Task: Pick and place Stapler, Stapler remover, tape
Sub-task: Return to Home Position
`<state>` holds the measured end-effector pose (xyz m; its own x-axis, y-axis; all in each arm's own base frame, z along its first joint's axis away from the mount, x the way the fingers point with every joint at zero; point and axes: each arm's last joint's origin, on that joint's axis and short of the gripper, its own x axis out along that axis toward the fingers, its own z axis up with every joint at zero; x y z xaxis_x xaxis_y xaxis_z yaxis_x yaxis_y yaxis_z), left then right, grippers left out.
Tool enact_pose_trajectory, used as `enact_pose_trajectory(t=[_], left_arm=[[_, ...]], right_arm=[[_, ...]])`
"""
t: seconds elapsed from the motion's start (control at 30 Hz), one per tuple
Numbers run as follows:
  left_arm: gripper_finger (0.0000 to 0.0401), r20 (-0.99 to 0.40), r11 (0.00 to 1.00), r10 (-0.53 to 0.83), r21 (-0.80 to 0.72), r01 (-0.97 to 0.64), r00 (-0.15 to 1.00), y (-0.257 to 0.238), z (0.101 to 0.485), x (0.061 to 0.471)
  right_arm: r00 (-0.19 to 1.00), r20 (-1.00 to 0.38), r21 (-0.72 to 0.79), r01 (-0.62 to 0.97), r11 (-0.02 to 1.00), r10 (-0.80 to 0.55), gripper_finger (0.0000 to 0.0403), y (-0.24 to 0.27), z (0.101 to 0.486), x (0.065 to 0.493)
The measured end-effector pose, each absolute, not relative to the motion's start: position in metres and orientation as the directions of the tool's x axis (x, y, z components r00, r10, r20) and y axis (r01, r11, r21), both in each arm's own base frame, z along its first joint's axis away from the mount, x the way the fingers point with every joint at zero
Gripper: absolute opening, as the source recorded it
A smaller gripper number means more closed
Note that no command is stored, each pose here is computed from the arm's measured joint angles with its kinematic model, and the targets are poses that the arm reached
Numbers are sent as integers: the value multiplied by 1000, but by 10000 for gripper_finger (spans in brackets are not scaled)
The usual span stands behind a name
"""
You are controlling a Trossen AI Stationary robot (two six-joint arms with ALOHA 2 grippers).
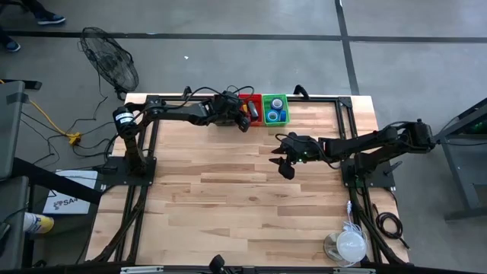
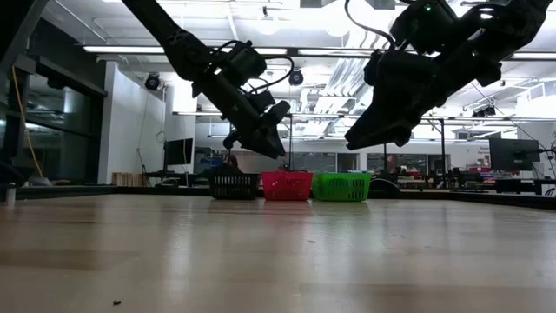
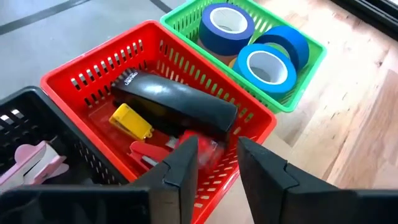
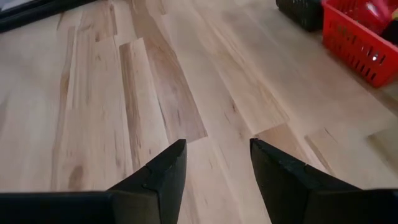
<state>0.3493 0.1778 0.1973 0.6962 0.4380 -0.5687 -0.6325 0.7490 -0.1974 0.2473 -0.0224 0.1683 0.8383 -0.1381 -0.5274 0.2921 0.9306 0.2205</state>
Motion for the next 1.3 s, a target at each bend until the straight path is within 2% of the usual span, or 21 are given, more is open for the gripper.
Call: enact_pose_trajectory(t=[0.23,0.43,0.6,0.7,0.83,0.97,1.03,1.13,1.3], left_arm=[[137,-570,766,420,-195,-612,706,177,197,350],[142,-600,828,292,-231,-511,744,170,206,344],[142,-618,873,271,-166,-459,738,150,227,330],[143,-597,892,290,-114,-437,748,125,234,318],[143,-539,899,326,-79,-432,777,90,235,286],[143,-392,932,278,-113,-346,877,55,228,246],[143,-322,949,234,-128,-287,917,38,222,226],[143,-222,963,199,-137,-233,955,18,211,198],[143,-89,965,194,-159,-206,977,-7,192,156]], right_arm=[[839,-527,228,296,928,-138,172,-22,168,247],[843,-521,238,294,926,-134,172,-23,169,248],[853,-522,310,190,932,0,172,-19,170,246],[870,-493,311,151,938,23,172,-16,173,240],[932,-361,313,107,944,14,172,-12,170,219],[994,-95,310,-22,951,53,172,-6,167,186],[1000,1,308,-26,951,27,172,-6,165,171],[997,61,306,24,952,-45,172,-8,161,155],[994,94,262,31,965,-58,172,-8,171,150]])
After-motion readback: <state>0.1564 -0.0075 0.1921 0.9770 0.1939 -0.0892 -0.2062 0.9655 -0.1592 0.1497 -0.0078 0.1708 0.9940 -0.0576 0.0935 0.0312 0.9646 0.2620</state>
